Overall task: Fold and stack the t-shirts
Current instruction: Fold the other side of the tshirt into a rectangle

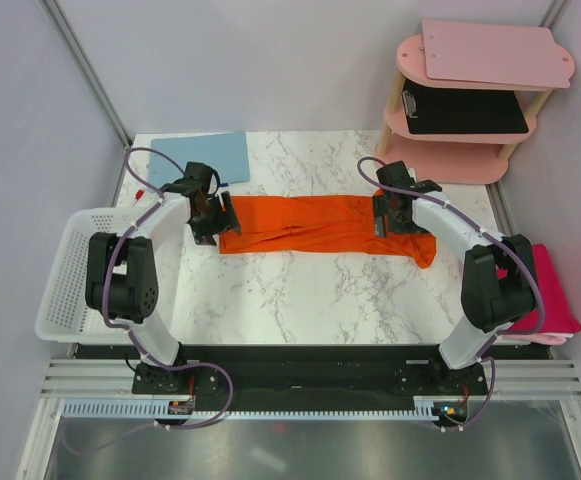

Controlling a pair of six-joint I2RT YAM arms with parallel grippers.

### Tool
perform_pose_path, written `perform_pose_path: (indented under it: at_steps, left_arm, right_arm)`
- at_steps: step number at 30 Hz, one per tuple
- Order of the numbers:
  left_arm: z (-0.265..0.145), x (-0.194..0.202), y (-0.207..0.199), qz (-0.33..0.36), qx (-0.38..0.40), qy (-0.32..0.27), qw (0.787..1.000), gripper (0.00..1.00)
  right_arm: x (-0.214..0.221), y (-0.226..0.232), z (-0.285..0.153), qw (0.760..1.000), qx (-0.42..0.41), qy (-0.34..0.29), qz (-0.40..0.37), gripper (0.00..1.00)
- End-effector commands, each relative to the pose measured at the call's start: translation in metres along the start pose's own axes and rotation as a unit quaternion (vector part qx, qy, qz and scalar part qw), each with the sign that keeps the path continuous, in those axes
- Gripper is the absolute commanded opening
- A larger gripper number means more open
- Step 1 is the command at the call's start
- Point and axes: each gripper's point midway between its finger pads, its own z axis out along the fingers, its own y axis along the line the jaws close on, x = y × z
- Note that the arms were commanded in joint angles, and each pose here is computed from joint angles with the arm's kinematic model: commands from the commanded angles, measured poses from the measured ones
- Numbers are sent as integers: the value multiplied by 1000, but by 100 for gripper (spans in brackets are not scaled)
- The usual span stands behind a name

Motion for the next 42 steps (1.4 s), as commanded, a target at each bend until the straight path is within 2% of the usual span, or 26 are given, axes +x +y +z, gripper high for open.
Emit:
perform_pose_path:
  at_steps: [1, 11, 15, 19, 21, 23, 33, 42]
  left_arm:
    - [14, -2, -5, -14, 11, 4, 1000, 78]
    - [33, -1, -13, -15, 21, 19, 999, 67]
    - [36, -1, -12, -14, 19, 21, 1000, 58]
    - [39, -1, -12, -13, 19, 22, 999, 33]
    - [38, -2, -13, -13, 20, 20, 1000, 13]
    - [35, -2, -12, -11, 19, 17, 1000, 2]
    - [7, -27, -29, -11, 48, -23, 999, 2]
    - [13, -56, -31, -32, 40, -33, 998, 2]
  right_arm:
    - [-6, 7, 2, 1000, -13, -13, 1, 98]
    - [-3, 6, 5, 1000, -9, -8, -2, 98]
    - [-1, 7, 7, 1000, -7, -5, -5, 98]
    - [0, 7, 10, 1000, -7, -1, -6, 98]
    - [1, 7, 11, 1000, -8, 1, -6, 98]
    - [2, 8, 12, 1000, -8, 2, -8, 98]
    - [1, 10, 12, 1000, -12, -2, -3, 98]
    - [3, 11, 14, 1000, -15, 0, -2, 98]
